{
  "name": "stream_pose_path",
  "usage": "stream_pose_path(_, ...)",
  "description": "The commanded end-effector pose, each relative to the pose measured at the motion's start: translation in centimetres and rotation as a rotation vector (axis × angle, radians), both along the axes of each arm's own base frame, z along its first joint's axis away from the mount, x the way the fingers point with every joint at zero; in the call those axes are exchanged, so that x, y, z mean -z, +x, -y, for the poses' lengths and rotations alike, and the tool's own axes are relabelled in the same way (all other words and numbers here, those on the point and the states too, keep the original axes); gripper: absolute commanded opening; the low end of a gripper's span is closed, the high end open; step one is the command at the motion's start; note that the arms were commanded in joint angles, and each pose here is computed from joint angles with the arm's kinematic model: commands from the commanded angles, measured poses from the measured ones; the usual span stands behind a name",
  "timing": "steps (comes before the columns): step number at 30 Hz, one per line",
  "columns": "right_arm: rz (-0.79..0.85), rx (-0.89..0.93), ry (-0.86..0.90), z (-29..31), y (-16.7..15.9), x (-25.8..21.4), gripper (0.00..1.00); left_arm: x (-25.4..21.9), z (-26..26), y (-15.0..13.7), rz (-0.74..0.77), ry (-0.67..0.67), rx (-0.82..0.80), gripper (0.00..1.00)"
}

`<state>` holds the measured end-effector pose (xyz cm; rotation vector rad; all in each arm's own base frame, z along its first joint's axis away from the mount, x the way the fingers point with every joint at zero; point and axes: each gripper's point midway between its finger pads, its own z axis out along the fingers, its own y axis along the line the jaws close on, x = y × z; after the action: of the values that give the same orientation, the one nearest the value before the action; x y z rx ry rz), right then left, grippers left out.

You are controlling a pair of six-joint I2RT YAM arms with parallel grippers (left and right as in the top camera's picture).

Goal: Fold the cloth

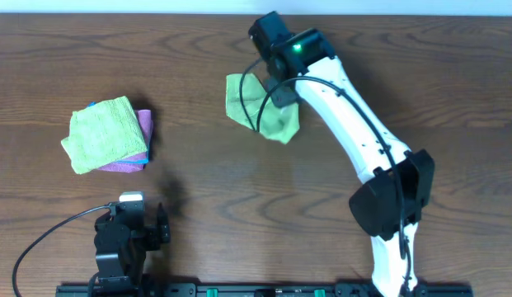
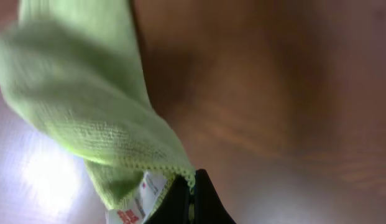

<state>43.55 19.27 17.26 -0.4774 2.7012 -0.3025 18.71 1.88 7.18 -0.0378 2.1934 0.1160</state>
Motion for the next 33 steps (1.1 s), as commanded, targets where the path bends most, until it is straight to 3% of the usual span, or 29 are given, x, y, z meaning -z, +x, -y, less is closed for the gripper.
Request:
stream_pose_path(1, 0.204, 0.001, -0.014, 1.3, 1.3, -6.4, 0.01, 0.6, -0.1, -0.2, -0.014, 0.002, -0.006, 0.95)
stream_pose_path(7, 0.386, 0.061, -0.096, 4.1, 2.8, -11.2, 0.01, 0.6, -0.1, -0.2, -0.014, 0.002, -0.006, 0.96)
stream_pose_path(16, 0.381, 0.231, -0.141, 12.0, 5.2, -10.7, 0.01, 0.6, -0.1, -0.2, -0.014, 0.002, -0.006, 0.95)
stream_pose_path(20, 0.304, 0.234, -0.079, 13.3, 5.0, -9.2, 0.01, 0.6, 0.1, -0.1, -0.013, -0.004, 0.003, 0.96)
stream_pose_path(26, 0.186, 0.018, -0.035, 7.8, 2.0, -8.3, 0.01, 0.6, 0.1, -0.1, -0.013, -0.004, 0.003, 0.95)
stream_pose_path(33, 0.055, -0.224, -0.027, -1.4, -6.5, -8.3, 0.01, 0.6, 0.1, -0.1, -0.013, -0.004, 0.003, 0.95)
